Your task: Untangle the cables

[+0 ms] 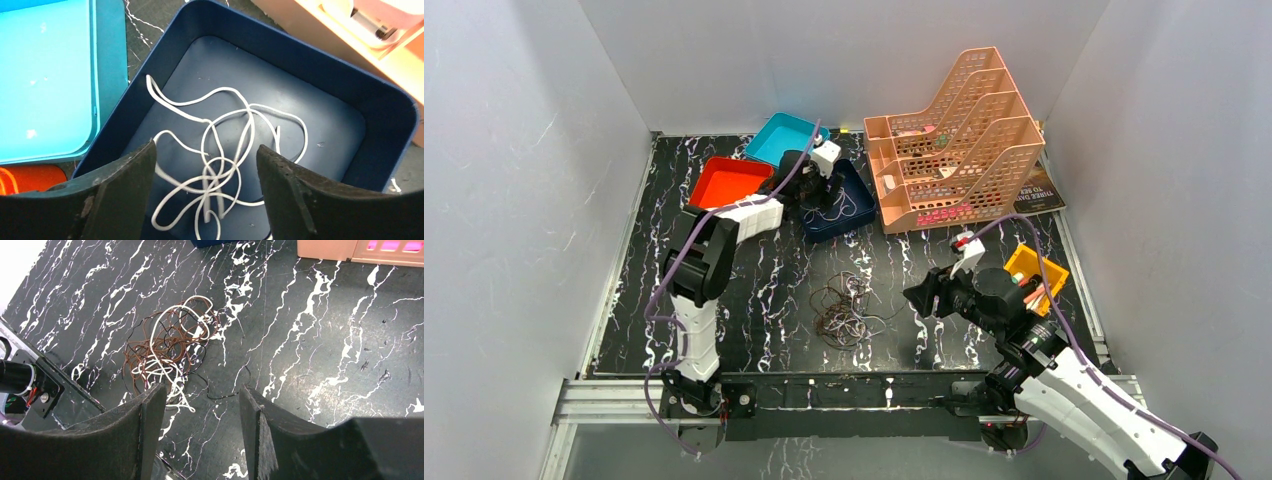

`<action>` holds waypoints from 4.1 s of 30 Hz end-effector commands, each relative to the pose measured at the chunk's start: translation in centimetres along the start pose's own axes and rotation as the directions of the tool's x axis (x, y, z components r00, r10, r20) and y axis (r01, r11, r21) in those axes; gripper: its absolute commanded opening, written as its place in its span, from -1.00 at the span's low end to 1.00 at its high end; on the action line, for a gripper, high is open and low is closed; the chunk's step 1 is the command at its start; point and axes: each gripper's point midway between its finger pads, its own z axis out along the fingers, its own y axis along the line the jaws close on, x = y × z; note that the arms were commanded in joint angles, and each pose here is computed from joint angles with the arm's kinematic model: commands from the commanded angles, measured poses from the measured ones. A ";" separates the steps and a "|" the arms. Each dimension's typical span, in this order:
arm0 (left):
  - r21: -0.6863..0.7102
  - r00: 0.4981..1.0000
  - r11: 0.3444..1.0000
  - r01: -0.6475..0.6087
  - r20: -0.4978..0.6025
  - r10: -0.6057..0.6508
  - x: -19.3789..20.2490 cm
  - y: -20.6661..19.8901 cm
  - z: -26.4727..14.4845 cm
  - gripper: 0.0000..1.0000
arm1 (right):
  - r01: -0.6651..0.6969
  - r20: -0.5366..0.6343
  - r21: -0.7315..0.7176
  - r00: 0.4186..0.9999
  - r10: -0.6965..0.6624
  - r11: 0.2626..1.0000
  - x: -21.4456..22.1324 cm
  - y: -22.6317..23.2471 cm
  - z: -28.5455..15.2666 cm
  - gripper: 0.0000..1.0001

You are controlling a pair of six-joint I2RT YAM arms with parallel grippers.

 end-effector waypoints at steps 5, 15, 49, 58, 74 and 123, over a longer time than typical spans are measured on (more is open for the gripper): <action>-0.008 0.993 1.000 0.017 0.118 -0.016 -5.7 0.6 -4.5 0.58 | -0.003 0.090 -0.063 0.996 0.008 0.998 -3.0 1.8 0.0 0.29; -0.031 0.976 0.984 0.175 0.140 -0.169 -8.2 0.7 -8.4 0.82 | -0.011 0.097 -0.056 0.995 0.017 0.998 -3.1 1.7 0.0 0.29; -0.053 0.759 0.772 0.633 -0.155 -0.633 1.9 -15.0 -20.3 0.64 | -0.106 -0.023 0.057 0.994 0.108 0.993 -1.4 0.3 2.9 0.29; -0.056 0.783 0.818 0.573 -0.257 -0.566 3.1 -16.2 -17.2 0.38 | -0.121 -0.021 0.073 0.992 0.123 0.990 -1.2 0.0 2.8 0.29; 0.038 0.774 0.827 0.560 -0.380 -0.507 4.7 -18.5 -15.3 0.10 | -0.126 -0.017 0.081 0.992 0.128 0.989 -1.1 -0.1 2.5 0.29; 0.311 0.906 0.851 0.422 -0.153 -0.394 -3.2 -18.2 -21.3 -1.00 | -0.062 0.152 -0.139 0.985 0.083 0.988 -5.1 3.6 3.2 0.41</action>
